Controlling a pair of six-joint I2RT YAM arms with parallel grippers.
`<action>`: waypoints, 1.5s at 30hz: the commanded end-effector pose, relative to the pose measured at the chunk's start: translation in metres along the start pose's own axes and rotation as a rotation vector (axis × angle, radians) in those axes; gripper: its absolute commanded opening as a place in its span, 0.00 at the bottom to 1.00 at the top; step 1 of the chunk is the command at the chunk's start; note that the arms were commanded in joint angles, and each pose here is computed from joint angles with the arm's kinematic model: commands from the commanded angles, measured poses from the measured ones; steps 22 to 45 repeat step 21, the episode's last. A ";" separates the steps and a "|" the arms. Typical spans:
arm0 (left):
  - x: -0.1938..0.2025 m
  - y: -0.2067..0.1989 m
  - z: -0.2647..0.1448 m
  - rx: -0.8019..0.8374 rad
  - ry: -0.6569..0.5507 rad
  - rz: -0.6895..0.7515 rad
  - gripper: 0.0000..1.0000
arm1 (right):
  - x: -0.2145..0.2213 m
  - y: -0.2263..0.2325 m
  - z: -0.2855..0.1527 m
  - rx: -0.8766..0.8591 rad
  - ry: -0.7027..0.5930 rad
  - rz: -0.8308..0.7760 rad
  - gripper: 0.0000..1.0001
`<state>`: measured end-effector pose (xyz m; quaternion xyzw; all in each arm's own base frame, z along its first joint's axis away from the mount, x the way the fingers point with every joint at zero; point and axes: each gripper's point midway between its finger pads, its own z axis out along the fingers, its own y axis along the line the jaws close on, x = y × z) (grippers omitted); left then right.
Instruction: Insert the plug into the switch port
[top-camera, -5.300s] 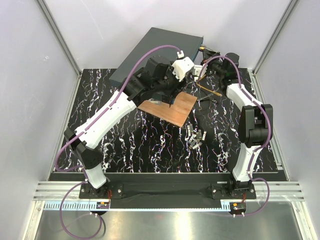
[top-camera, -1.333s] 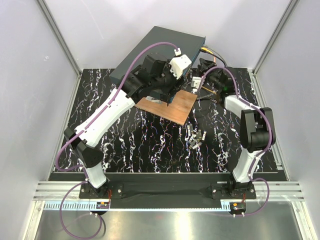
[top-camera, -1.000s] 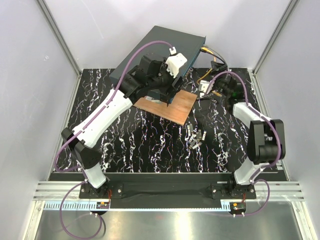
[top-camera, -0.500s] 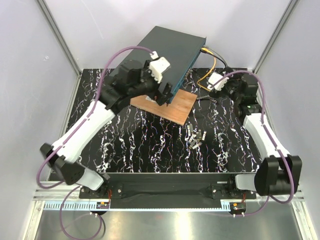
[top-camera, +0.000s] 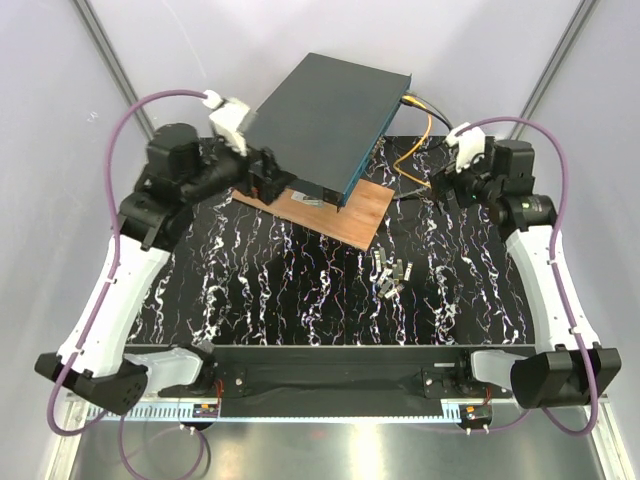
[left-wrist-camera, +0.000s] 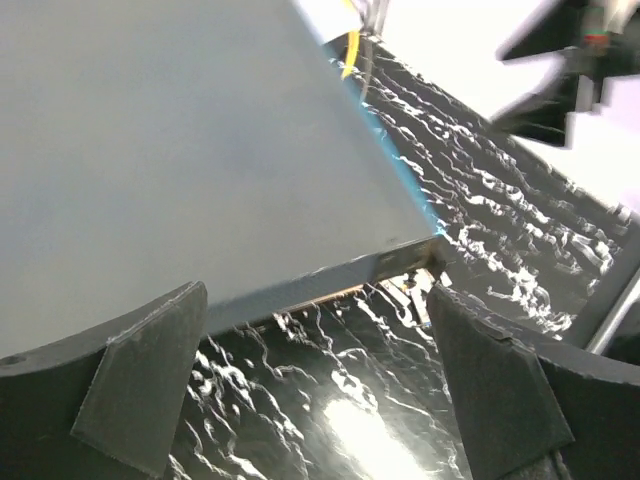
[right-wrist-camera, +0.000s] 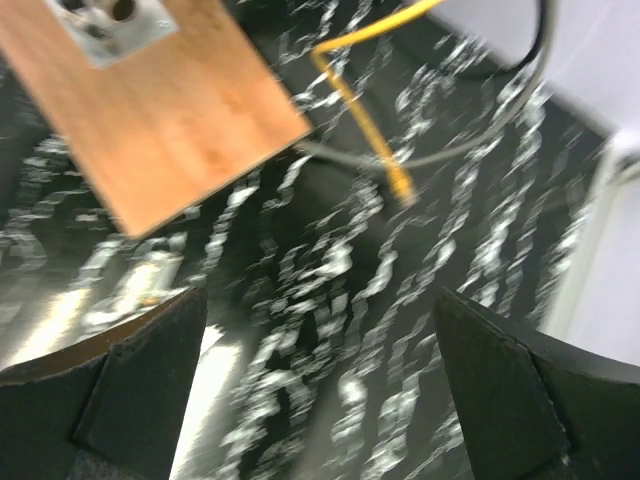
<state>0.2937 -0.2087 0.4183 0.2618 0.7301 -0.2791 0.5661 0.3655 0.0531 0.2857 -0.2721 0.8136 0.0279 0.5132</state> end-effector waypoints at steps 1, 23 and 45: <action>0.019 0.015 -0.025 -0.006 0.038 -0.245 0.99 | -0.002 0.026 -0.030 -0.064 0.066 0.271 1.00; 0.164 0.047 -0.158 -0.481 0.247 -0.261 0.99 | 0.044 0.068 -0.098 -0.063 0.043 0.645 1.00; 0.164 0.047 -0.158 -0.481 0.247 -0.261 0.99 | 0.044 0.068 -0.098 -0.063 0.043 0.645 1.00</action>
